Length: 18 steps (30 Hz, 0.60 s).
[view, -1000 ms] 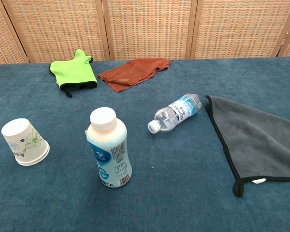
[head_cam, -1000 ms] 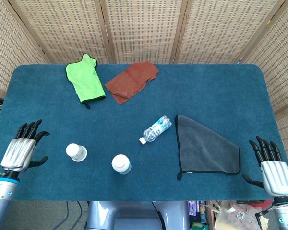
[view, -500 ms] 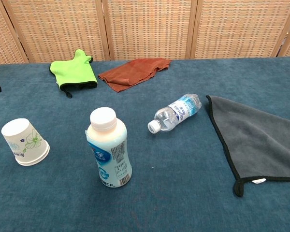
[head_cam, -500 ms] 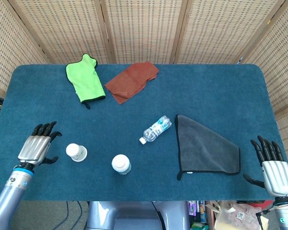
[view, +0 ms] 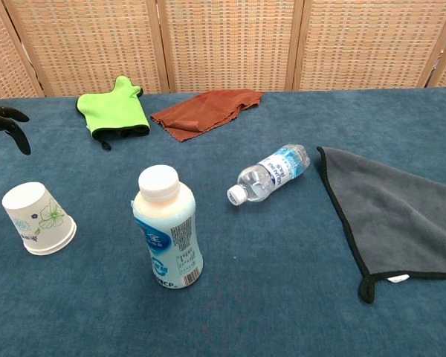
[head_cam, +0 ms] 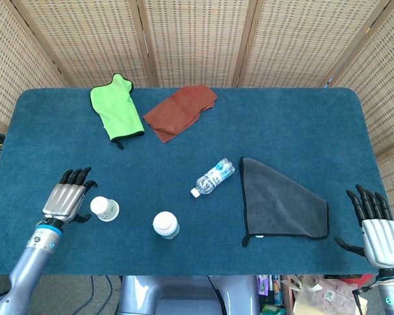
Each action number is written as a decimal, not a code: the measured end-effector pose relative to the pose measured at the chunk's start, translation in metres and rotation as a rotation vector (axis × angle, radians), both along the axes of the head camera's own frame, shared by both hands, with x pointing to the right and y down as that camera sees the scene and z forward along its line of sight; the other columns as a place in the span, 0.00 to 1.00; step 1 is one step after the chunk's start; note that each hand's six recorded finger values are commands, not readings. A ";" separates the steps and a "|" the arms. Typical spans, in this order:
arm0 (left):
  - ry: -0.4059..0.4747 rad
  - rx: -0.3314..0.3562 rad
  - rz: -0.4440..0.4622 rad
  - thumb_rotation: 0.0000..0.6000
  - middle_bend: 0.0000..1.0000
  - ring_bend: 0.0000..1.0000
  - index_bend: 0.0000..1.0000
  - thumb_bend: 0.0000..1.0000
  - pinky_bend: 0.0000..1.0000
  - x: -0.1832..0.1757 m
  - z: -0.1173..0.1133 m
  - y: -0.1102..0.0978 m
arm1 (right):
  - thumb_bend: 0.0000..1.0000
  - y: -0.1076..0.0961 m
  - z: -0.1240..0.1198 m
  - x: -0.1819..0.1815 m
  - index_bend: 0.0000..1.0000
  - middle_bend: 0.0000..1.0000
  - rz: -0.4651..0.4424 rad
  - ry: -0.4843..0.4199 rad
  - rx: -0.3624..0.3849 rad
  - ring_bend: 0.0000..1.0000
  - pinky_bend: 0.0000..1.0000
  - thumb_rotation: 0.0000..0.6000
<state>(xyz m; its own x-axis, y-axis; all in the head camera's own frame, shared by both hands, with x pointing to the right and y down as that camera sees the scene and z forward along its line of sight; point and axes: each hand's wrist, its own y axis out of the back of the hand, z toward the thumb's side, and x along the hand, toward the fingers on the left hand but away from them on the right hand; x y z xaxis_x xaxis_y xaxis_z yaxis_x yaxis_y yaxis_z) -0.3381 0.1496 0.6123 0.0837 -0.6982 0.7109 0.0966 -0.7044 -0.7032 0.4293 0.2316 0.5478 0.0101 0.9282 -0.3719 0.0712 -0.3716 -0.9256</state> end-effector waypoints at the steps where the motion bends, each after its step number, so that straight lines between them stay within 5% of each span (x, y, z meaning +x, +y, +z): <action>1: -0.004 -0.004 0.003 1.00 0.00 0.00 0.29 0.24 0.00 0.002 0.002 0.000 | 0.12 0.000 0.000 0.000 0.00 0.00 0.000 0.000 0.001 0.00 0.00 1.00; 18: -0.038 -0.028 0.005 1.00 0.00 0.00 0.30 0.24 0.00 0.005 0.016 0.002 | 0.12 -0.001 0.000 0.003 0.00 0.00 0.008 0.002 0.004 0.00 0.00 1.00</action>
